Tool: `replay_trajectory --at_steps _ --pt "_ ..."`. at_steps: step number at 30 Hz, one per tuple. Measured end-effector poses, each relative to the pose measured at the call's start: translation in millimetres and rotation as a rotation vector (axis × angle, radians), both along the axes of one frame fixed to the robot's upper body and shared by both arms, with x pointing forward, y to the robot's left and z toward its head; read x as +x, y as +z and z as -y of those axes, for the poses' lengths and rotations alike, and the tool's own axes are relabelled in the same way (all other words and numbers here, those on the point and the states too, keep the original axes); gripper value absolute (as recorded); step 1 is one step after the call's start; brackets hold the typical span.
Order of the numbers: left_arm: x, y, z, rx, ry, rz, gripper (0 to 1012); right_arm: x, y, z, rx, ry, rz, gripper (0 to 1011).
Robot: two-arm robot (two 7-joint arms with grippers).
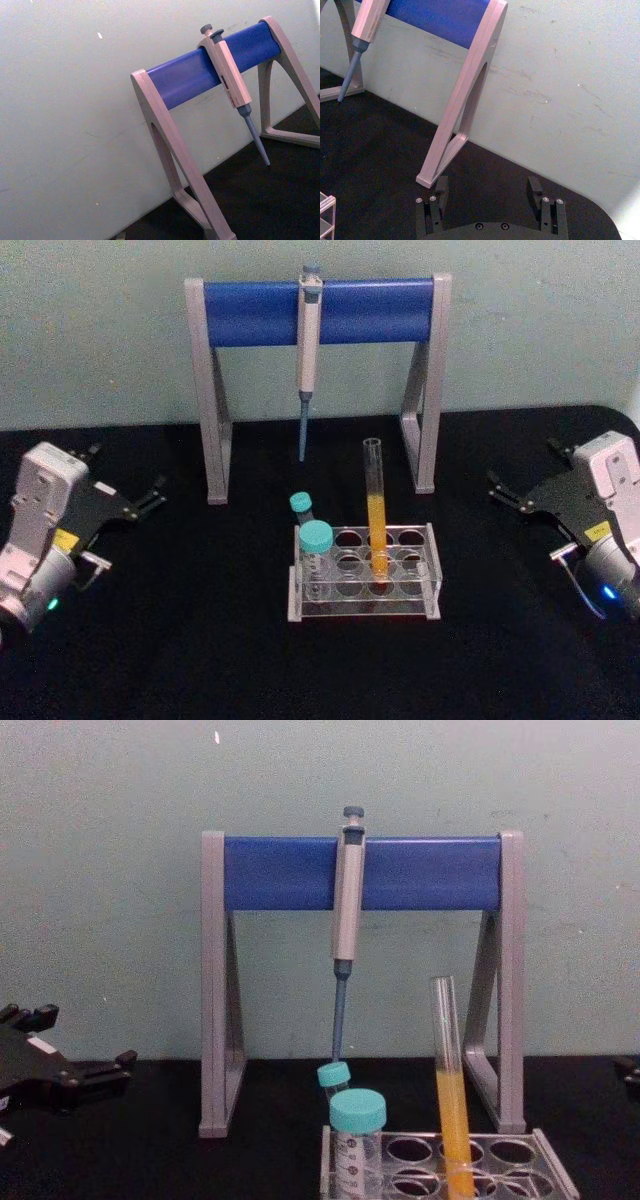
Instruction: Pick up the test tube from the test tube rack, shake it, then place it back into the test tube rack.
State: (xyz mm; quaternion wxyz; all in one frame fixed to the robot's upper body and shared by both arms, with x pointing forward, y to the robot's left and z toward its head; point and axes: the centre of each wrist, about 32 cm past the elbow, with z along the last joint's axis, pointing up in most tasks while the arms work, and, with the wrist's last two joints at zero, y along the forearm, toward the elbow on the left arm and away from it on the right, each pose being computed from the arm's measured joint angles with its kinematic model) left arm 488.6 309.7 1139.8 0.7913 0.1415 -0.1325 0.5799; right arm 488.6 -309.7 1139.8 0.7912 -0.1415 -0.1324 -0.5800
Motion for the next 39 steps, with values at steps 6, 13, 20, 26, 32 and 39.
replay_trajectory --at_steps 6,13,20,26,32,39 --pt "0.0 0.0 0.0 0.000 0.000 0.000 1001 0.0 0.0 0.0 0.000 0.000 0.000 1000" --pt "0.0 0.0 0.0 0.000 0.000 0.000 1001 0.0 0.0 0.0 0.000 0.000 0.000 1000" --pt "0.0 0.0 0.0 0.000 0.000 0.000 1001 0.0 0.0 0.0 0.000 0.000 0.000 1000" --pt "0.0 0.0 0.0 0.000 0.000 0.000 1002 0.0 0.0 0.0 0.000 0.000 0.000 1000" --pt "0.0 0.0 0.0 0.000 0.000 0.000 1001 0.0 0.0 0.0 0.000 0.000 0.000 1000" --pt "0.0 0.0 0.0 0.000 0.000 0.000 1001 0.0 0.0 0.0 0.000 0.000 0.000 1000"
